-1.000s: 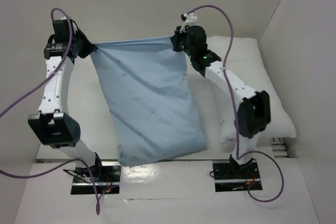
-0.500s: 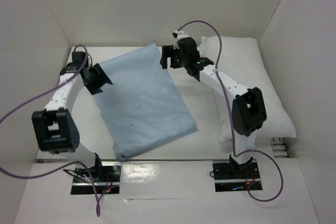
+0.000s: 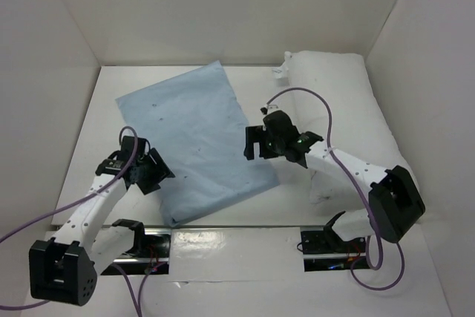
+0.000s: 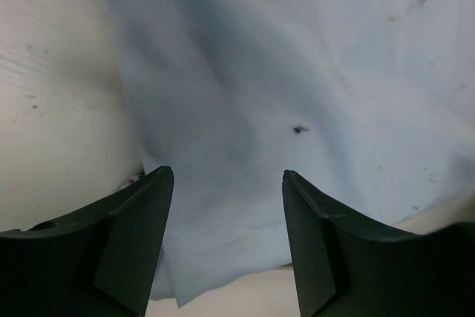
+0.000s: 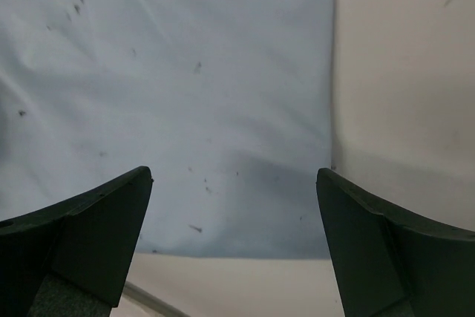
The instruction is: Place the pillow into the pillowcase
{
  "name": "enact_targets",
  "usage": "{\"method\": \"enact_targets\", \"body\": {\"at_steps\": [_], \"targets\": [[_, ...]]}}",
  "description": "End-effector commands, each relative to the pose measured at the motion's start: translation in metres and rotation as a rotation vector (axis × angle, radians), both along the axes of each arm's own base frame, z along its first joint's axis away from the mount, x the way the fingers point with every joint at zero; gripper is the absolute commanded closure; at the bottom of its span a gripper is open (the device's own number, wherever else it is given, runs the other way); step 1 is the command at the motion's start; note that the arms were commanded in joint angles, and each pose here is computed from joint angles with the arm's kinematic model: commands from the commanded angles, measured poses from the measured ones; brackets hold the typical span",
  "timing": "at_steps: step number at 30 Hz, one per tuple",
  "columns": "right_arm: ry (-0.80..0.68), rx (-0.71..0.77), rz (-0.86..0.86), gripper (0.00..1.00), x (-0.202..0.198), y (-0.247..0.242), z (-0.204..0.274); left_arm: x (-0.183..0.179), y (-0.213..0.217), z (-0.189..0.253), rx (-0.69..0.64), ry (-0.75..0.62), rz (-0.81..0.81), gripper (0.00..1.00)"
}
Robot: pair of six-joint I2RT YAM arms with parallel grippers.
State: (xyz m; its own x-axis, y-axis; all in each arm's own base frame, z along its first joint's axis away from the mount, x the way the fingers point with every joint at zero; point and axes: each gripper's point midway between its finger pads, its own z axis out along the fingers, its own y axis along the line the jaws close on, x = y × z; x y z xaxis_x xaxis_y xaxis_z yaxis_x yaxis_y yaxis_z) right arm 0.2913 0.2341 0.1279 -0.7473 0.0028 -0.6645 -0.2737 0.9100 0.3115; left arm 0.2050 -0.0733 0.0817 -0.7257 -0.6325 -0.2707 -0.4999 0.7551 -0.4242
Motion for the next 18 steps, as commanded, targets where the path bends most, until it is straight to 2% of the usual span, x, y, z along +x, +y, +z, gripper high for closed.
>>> {"method": "enact_targets", "body": {"at_steps": [1,3,7,13,15,17,18], "targets": [[0.059,0.017,-0.003,0.01,-0.028,0.002,-0.01,-0.002,0.006,-0.019,0.025,0.049,0.08,0.27],[0.106,-0.001,-0.011,0.01,-0.039,-0.002,-0.022,-0.005,0.004,-0.03,0.025,0.096,0.085,0.27],[0.171,-0.015,-0.064,0.01,-0.053,-0.006,-0.037,-0.015,0.016,-0.042,0.112,0.161,0.136,0.22],[0.247,-0.047,-0.154,0.01,-0.067,-0.019,-0.065,-0.002,0.003,-0.058,0.068,0.167,0.094,0.23],[0.253,-0.062,-0.172,0.01,-0.069,-0.025,-0.073,0.002,0.0,-0.061,0.059,0.164,0.09,0.4],[0.249,-0.069,-0.19,0.01,-0.069,-0.028,-0.077,0.008,0.0,-0.058,0.062,0.16,0.082,0.65],[0.261,-0.081,-0.191,0.01,-0.071,-0.03,-0.085,0.014,-0.001,-0.053,0.063,0.142,0.074,0.83]]}}
